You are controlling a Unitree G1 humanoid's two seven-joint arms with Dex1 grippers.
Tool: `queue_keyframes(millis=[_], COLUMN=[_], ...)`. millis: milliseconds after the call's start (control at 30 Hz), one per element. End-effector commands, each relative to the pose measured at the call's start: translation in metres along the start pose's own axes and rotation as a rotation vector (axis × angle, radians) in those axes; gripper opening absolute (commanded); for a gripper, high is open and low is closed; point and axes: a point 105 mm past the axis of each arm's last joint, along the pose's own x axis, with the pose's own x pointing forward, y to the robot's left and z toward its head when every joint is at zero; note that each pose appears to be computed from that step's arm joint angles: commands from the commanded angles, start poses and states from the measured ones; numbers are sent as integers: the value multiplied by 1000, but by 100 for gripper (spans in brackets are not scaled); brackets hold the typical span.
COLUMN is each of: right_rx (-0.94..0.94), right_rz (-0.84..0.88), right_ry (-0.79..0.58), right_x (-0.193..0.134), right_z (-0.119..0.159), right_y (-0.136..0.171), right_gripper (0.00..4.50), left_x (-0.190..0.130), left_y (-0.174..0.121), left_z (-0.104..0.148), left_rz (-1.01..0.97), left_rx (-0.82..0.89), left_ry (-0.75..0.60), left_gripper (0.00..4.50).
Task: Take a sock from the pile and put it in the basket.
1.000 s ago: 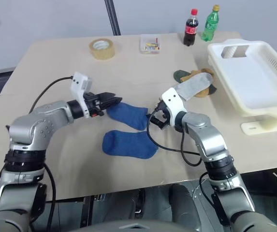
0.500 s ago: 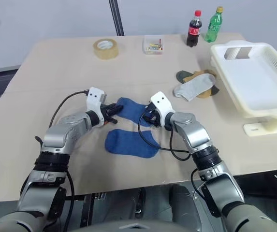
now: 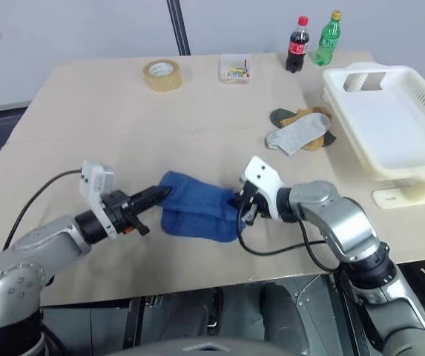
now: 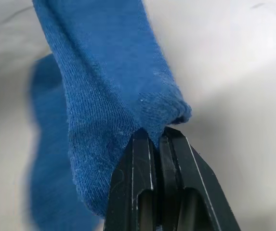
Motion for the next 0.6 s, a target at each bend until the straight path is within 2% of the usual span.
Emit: queue_keyframes(millis=[33, 167, 300, 333, 433, 467, 500, 600], right_rx=[-24, -41, -52, -54, -95, -113, -134, -196], right_rz=[10, -31, -60, -53, -60, -61, -63, -58], right_ry=[-2, 22, 35, 38, 36, 34, 25, -34], right_x=[1, 10, 17, 18, 14, 11, 6, -13], right_z=[1, -6, -13, -14, -15, -14, -12, 2], right_y=[13, 8, -2, -2, -2, -1, 0, 3], right_gripper=[8, 8, 8, 70, 192, 246, 248, 248], left_x=[-6, -3, 1, 2, 4, 3, 1, -10], left_y=[2, 8, 14, 12, 12, 13, 14, 11], left_z=[-5, -29, -39, -43, -44, -42, -38, -29], left_rz=[51, 83, 98, 84, 86, 89, 88, 38], left_rx=[28, 40, 14, 16, 25, 31, 34, 39], left_ry=[23, 101, 111, 126, 118, 104, 87, 54], left_gripper=[0, 0, 0, 64, 184, 236, 260, 260])
